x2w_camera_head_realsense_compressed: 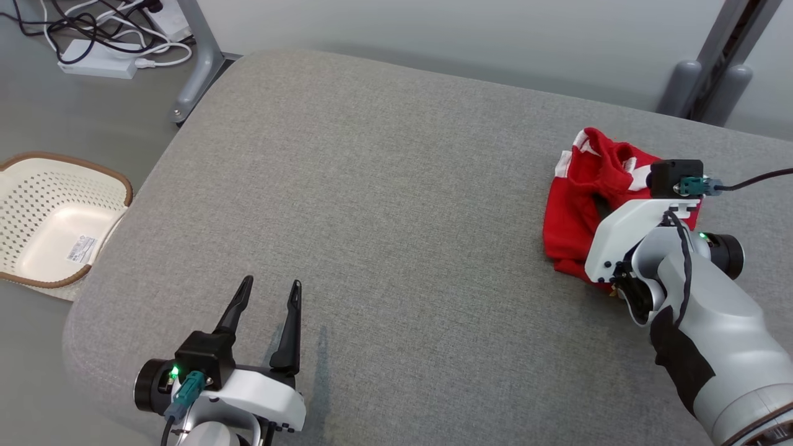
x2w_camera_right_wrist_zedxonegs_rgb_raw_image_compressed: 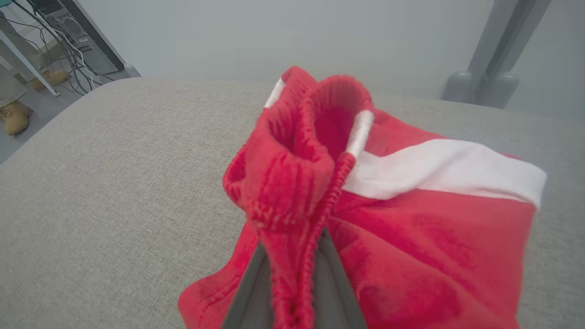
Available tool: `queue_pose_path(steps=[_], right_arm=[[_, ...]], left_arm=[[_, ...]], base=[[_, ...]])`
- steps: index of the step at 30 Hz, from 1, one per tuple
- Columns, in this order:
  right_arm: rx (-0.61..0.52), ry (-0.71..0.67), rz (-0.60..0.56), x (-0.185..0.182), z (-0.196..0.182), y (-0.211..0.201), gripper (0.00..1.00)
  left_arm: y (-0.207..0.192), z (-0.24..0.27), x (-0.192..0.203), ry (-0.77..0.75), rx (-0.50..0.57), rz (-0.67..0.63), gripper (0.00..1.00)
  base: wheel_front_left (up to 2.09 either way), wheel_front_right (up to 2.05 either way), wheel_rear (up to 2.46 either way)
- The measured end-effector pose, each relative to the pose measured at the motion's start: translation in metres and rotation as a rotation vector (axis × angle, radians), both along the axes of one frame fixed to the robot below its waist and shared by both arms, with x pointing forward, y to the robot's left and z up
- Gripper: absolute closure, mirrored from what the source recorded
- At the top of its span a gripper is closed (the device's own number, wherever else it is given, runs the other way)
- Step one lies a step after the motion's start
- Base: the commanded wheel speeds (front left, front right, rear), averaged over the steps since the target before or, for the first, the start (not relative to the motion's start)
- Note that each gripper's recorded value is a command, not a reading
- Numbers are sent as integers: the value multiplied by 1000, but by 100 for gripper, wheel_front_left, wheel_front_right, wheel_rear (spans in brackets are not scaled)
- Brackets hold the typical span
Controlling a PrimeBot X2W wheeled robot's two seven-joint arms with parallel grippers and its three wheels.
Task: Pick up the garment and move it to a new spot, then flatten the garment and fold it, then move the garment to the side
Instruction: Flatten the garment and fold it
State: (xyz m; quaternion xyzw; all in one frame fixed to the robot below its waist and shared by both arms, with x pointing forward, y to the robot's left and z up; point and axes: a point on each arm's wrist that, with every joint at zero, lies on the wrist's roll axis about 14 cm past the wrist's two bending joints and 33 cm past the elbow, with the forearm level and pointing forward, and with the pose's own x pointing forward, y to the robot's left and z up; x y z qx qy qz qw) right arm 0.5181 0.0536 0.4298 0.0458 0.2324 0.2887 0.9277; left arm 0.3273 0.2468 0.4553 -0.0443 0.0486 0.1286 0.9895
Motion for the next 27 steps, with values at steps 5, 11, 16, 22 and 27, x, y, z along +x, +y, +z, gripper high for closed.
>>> queue_pose_path(steps=[5, 11, 16, 22, 27], right_arm=[[0, 27, 15, -5, -7, 8, 100], [5, 43, 6, -8, -11, 6, 0], [3, 30, 1, -10, -5, 3, 0], [27, -26, 13, -11, 20, 4, 0], [72, -61, 42, -19, 40, 13, 0]], left_arm=[[0, -1, -2, 5, -5, 7, 0], [0, -1, -1, 5, -4, 9, 0], [-4, 0, 2, -2, -7, -5, 0], [-10, 7, 9, -28, -5, -31, 0], [-14, 12, 13, -46, 0, -46, 0]], base=[[0, 0, 0], [0, 0, 0], [0, 0, 0], [0, 0, 0], [0, 0, 0]])
